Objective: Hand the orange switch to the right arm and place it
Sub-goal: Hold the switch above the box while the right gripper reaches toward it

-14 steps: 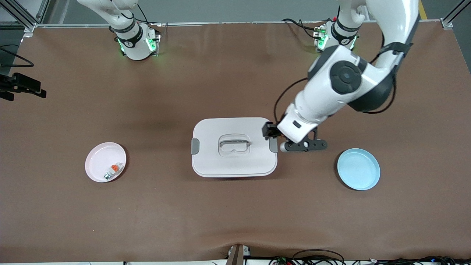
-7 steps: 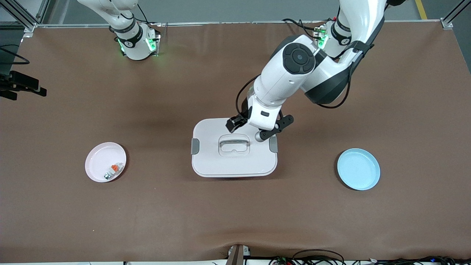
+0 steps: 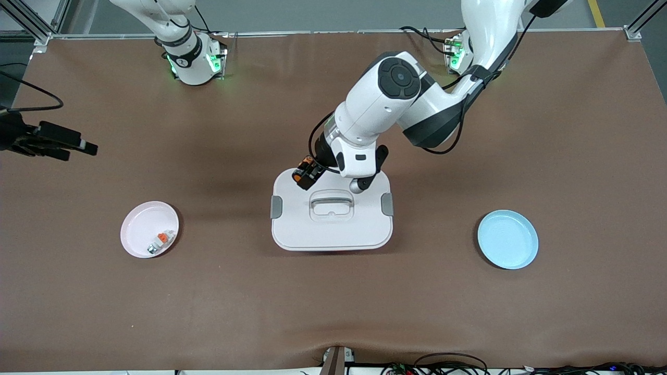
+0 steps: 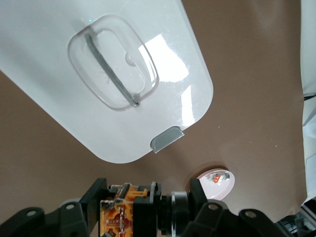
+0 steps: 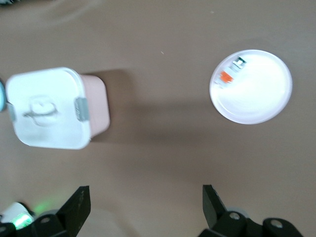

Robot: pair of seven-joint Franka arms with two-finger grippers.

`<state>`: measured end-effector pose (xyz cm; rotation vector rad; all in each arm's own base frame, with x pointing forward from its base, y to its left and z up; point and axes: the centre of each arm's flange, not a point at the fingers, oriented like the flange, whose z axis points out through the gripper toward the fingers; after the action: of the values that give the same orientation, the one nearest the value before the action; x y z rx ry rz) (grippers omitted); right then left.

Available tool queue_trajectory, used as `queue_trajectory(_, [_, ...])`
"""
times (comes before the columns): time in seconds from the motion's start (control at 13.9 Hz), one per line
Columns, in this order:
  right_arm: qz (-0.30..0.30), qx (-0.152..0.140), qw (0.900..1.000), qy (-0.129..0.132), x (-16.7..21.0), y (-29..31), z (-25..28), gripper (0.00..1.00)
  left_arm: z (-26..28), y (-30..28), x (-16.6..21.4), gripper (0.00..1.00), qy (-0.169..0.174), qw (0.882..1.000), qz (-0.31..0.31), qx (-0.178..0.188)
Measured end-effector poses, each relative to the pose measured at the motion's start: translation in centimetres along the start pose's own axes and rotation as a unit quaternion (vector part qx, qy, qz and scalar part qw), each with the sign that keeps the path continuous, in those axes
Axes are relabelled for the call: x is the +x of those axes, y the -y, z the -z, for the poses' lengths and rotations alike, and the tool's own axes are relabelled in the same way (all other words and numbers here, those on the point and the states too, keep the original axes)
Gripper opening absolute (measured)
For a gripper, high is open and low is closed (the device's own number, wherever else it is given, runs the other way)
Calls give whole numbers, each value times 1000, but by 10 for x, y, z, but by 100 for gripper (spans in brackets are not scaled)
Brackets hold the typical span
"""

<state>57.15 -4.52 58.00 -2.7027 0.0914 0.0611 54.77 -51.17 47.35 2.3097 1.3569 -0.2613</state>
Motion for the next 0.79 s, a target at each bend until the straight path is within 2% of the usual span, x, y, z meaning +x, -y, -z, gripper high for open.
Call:
queue_trajectory(0.22, [-21,54,997,-43,-17,4,-26,100,-20,1,3,72,5,999,51,2])
queue_trajectory(0.43, [-32,94,992,-83,-43,31,-56,100,-31,3,3,72,7,998,66,7])
queue_trajectory(0.65, [-35,108,987,-117,-71,68,-92,100,-34,5,-4,72,9,998,65,10])
queue_trajectory(0.79, [-37,110,986,-121,-91,97,-117,100,-36,6,-6,72,9,998,64,11])
